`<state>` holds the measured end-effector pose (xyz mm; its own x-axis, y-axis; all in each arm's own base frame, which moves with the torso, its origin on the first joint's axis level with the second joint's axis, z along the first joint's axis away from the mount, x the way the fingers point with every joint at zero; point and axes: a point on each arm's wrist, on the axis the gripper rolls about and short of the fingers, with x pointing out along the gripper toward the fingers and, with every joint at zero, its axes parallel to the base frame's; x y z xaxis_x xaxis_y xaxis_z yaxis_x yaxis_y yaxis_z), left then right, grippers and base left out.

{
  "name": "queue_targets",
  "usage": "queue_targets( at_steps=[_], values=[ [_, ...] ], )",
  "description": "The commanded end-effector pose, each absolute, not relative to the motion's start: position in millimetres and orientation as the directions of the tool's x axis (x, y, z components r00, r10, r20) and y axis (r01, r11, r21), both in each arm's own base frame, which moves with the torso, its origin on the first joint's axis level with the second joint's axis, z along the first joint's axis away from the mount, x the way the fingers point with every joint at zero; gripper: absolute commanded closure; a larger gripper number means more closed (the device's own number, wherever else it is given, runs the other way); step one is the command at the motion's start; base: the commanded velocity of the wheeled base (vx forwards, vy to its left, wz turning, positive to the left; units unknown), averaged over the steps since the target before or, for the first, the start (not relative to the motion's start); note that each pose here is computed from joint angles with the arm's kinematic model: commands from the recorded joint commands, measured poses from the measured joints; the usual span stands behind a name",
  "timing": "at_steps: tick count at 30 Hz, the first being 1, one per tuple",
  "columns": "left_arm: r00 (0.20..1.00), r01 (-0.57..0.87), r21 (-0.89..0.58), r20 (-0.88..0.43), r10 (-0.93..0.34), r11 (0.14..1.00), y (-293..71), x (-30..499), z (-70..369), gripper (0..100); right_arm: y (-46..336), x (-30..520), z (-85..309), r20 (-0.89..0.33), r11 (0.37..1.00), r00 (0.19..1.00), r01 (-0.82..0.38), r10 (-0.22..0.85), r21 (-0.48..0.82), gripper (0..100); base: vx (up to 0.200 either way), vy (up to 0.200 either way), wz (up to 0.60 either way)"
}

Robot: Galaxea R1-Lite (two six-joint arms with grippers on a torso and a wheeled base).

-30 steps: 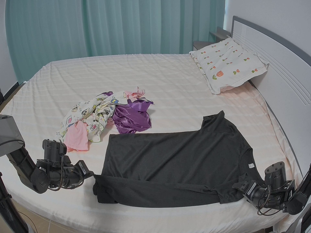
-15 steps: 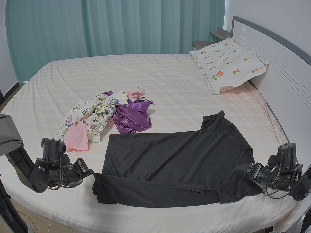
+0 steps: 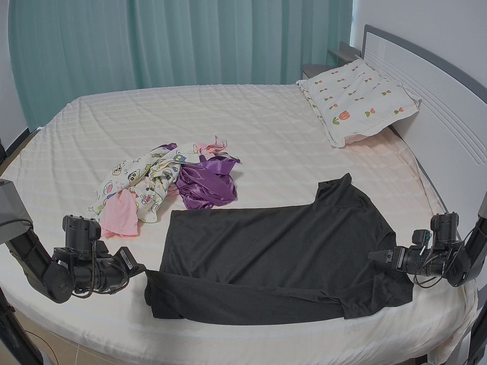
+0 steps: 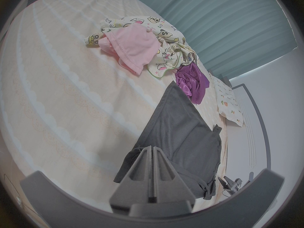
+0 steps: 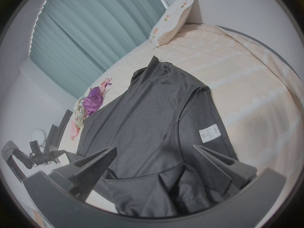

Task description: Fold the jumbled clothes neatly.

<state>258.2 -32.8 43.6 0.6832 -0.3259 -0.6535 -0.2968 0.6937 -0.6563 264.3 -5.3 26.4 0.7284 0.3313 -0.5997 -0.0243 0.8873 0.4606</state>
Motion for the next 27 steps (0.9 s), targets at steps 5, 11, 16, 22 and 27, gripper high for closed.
queue_targets(
  at_steps=[5,11,16,22,27],
  values=[
    [0.691,-0.291,-0.664,-0.644,-0.329,0.689,-33,257,47,100,-24,275,5,-0.603,0.858,0.696,-0.036,0.389,0.512,0,0.000,0.000,0.00],
    [0.691,-0.296,-0.668,-0.644,-0.330,0.683,-33,257,47,100,-35,274,0,-0.570,0.831,0.682,-0.100,0.458,0.547,0,0.000,0.000,0.00],
    [0.692,-0.295,-0.669,-0.642,-0.330,0.682,-33,257,47,100,-37,273,-4,-0.572,0.824,0.671,-0.107,0.472,0.556,0,0.000,0.000,0.00],
    [0.692,-0.295,-0.669,-0.642,-0.330,0.682,-33,257,47,100,-39,269,-9,-0.578,0.826,0.656,-0.128,0.486,0.549,0,0.000,0.000,0.00],
    [0.692,-0.295,-0.669,-0.642,-0.330,0.682,-33,257,47,100,-39,268,-11,-0.580,0.824,0.652,-0.127,0.489,0.552,0,0.000,0.000,0.00]
  ],
)
